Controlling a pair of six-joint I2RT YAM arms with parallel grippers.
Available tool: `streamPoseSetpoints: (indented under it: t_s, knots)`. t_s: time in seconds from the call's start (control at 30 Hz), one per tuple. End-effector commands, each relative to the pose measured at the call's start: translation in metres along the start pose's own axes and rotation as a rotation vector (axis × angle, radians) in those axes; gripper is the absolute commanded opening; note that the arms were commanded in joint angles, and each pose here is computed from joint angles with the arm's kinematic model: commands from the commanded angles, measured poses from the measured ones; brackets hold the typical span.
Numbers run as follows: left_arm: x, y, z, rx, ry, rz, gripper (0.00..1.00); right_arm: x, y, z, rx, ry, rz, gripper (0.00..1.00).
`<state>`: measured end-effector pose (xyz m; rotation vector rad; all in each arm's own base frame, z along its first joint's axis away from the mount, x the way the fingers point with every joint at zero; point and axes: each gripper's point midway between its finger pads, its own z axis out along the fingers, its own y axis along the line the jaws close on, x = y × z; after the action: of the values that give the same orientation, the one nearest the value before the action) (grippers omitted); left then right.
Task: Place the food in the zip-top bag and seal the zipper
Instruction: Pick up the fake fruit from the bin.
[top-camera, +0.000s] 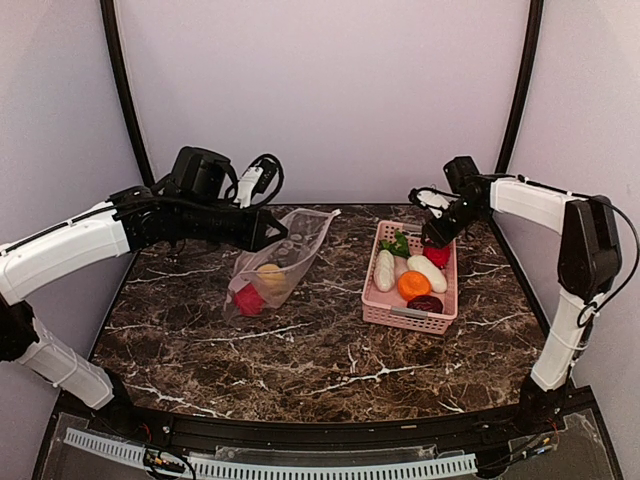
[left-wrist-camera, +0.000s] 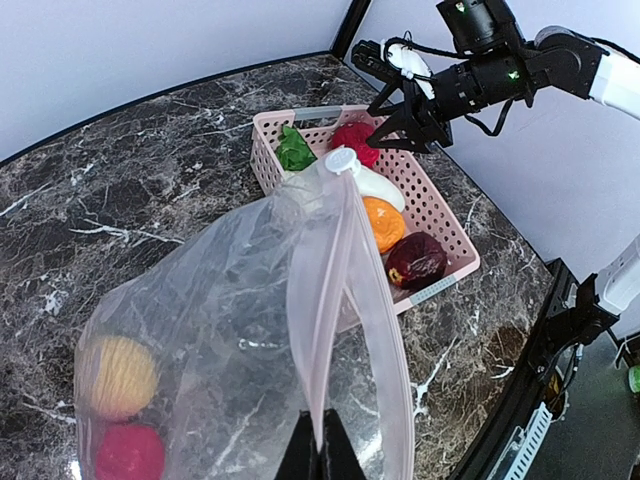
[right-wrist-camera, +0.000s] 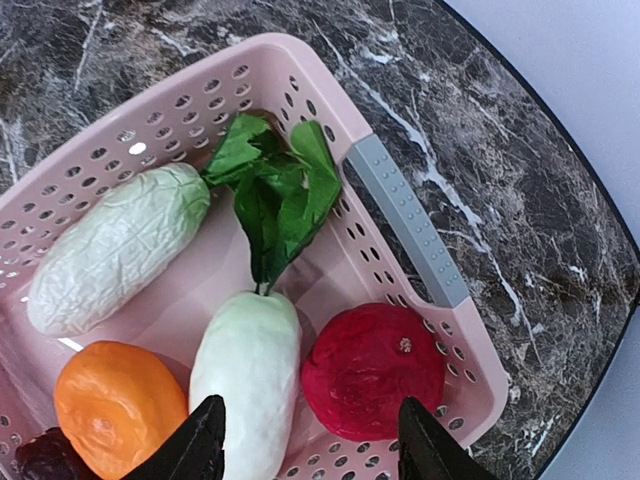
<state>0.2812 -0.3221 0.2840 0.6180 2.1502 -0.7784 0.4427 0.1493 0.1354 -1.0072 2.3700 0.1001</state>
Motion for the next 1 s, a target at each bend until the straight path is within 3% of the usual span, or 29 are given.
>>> streamPoseSetpoints:
  t_s: [0.0, 0.57, 0.73, 0.97]
  knots:
    - [-0.003, 0.005, -0.008, -0.033, -0.019, 0.015, 0.01, 0.007, -0.016, 0.008, 0.091, 0.037, -0.036, 0.56]
    - [-0.002, 0.005, -0.007, -0.027, -0.020, 0.014, 0.01, 0.038, -0.020, 0.035, 0.123, 0.156, -0.047, 0.56]
    - [-0.002, 0.004, -0.008, -0.021, -0.026, 0.006, 0.01, 0.041, -0.021, 0.040, 0.131, 0.171, -0.047, 0.62]
    - [0.000, 0.005, -0.009, -0.022, -0.028, -0.004, 0.01, 0.049, -0.030, 0.050, 0.176, 0.210, -0.047, 0.62]
